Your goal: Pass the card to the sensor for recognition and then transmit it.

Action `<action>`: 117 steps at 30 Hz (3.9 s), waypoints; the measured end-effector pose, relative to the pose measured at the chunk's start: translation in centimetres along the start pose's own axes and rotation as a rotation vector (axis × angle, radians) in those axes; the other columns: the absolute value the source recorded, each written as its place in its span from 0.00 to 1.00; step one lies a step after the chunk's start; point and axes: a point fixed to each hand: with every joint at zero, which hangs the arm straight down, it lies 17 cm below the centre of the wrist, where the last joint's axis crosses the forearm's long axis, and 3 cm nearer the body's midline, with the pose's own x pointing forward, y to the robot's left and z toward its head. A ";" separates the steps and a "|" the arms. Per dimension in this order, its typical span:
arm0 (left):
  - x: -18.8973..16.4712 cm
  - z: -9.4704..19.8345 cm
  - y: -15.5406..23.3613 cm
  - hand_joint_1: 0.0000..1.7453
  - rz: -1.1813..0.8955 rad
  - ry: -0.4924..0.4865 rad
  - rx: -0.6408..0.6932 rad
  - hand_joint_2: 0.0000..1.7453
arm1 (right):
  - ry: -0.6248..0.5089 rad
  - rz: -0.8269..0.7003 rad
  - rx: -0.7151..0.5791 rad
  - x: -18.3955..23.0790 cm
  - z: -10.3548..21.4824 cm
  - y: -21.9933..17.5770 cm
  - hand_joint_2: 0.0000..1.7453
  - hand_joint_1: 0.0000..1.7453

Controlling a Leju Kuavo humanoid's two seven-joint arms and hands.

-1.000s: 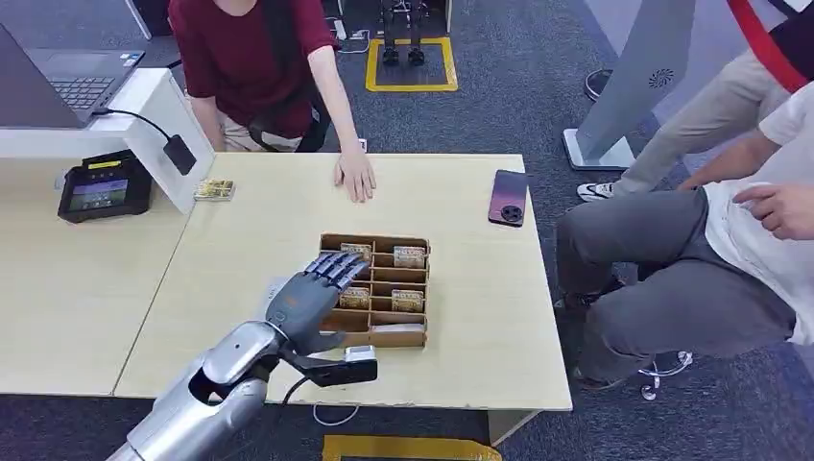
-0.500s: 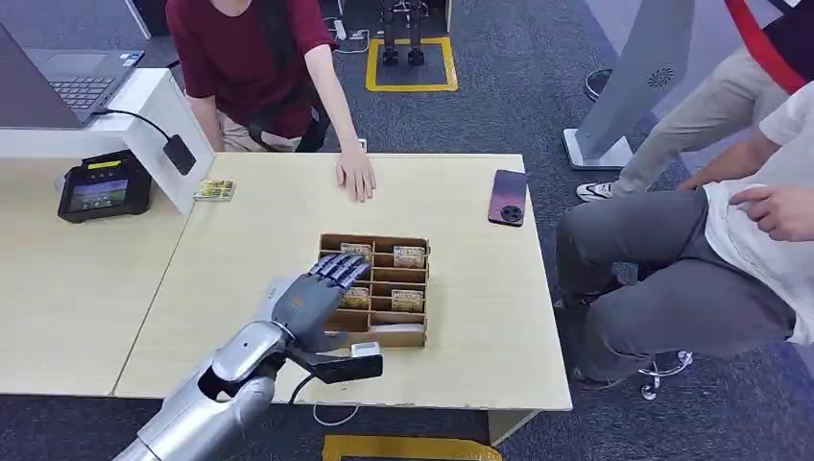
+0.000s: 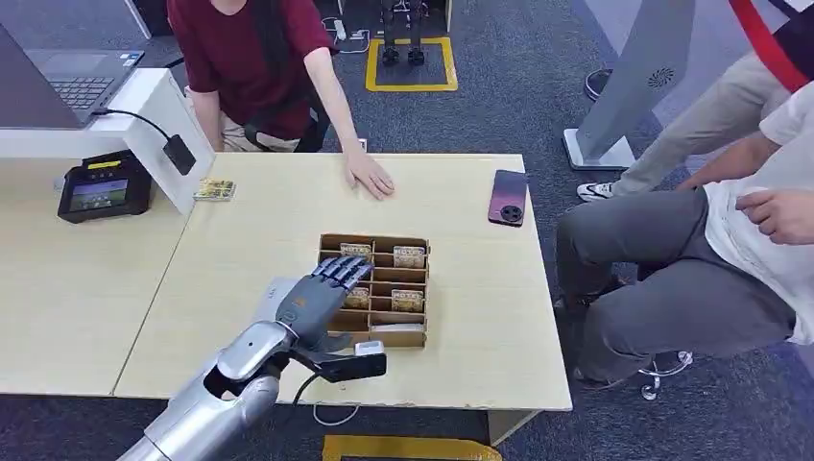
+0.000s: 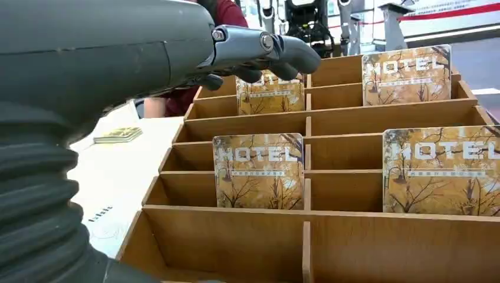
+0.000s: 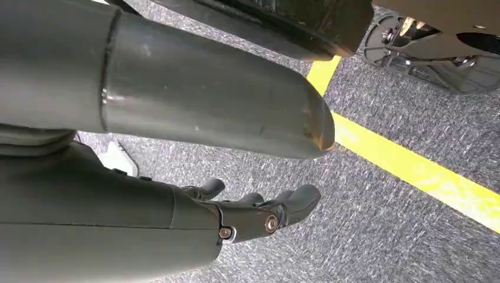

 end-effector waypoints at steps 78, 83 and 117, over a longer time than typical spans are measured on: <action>-3.4 2.0 7.2 1.00 -0.036 -0.057 0.127 1.00 | -0.051 -0.003 -0.013 0.8 -0.1 -0.4 0.00 0.00; -4.5 2.3 11.0 1.00 -0.059 -0.052 0.187 1.00 | -0.051 -0.005 -0.014 0.7 0.0 -0.4 0.00 0.00; -8.3 6.9 13.5 0.00 0.296 -0.151 -0.059 1.00 | -0.036 -0.026 -0.014 0.1 -0.1 -0.6 0.00 0.00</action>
